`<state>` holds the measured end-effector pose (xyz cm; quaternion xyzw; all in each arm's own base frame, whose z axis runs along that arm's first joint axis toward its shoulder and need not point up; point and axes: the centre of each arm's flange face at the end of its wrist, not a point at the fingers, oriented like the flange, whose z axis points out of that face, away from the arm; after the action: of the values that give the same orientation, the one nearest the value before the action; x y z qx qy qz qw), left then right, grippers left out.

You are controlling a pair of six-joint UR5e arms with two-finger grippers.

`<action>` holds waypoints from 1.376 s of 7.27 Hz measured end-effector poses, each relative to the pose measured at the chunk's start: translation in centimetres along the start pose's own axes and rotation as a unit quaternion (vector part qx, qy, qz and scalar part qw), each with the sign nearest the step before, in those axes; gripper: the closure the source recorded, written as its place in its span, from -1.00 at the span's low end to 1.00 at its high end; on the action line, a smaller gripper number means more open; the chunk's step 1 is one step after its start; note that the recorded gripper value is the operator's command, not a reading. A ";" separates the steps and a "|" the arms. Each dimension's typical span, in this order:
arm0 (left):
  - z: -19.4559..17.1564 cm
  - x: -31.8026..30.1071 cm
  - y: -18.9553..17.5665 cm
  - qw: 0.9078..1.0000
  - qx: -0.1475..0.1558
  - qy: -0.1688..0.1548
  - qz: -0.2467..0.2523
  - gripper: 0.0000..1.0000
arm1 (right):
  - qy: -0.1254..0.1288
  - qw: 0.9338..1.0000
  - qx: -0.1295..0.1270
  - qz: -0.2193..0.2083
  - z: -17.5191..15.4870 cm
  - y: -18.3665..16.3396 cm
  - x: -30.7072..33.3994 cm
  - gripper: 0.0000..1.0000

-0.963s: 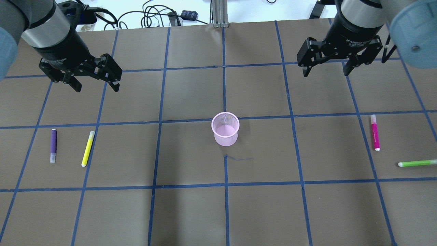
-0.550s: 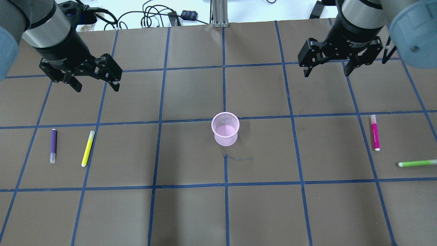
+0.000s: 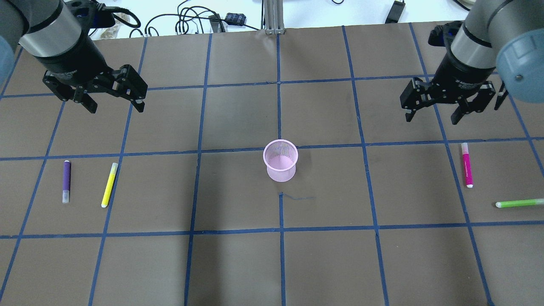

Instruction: Insert purple and pink pens into pink cup

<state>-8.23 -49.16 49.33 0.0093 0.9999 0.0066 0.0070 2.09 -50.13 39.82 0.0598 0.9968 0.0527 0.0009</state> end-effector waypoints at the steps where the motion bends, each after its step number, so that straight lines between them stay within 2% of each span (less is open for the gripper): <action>1: 0.3 -0.5 -0.3 1.000 -0.002 0.001 -0.004 -1.00 | 0.001 1.000 -0.010 0.005 2.3 -0.6 4.7 -1.00; 2: 1.0 -2.0 -1.0 1.000 -0.004 0.003 -0.016 -1.00 | -0.003 1.000 -0.012 0.021 5.6 -1.0 9.1 -1.00; 3: 1.7 -5.0 -1.6 0.999 -0.007 0.006 -0.033 -1.00 | -0.001 0.999 0.000 0.037 9.6 -0.9 11.8 -1.00; 4: 2.3 -9.0 -2.0 0.998 -0.010 0.009 -0.057 -1.00 | 0.007 0.999 0.026 0.045 13.6 -0.2 12.8 -1.00; 5: 3.2 -13.2 -2.3 0.996 -0.010 0.009 -0.086 -1.00 | 0.017 0.997 0.053 0.048 16.0 0.6 13.0 -1.00; 6: 4.6 -17.5 -2.3 0.993 -0.009 0.008 -0.116 -1.00 | 0.021 0.996 0.063 0.052 17.5 0.8 13.2 -1.00; 8: 8.4 -24.7 -2.3 0.986 -0.010 0.009 -0.169 -1.00 | 0.012 0.997 0.045 0.057 20.8 0.8 15.7 -0.97; 9: 10.6 -26.6 -2.4 0.984 -0.009 0.007 -0.180 -1.00 | 0.007 0.998 0.038 0.057 21.5 0.9 16.8 -0.78; 10: 12.7 -28.1 -2.3 0.982 -0.015 0.008 -0.189 -1.00 | 0.005 0.998 0.036 0.061 21.8 1.0 17.2 -0.51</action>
<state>19.96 -51.86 37.00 -0.1801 0.9834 0.0205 -0.0002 -14.73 -44.83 18.30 0.1198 0.9926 0.0172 -0.0097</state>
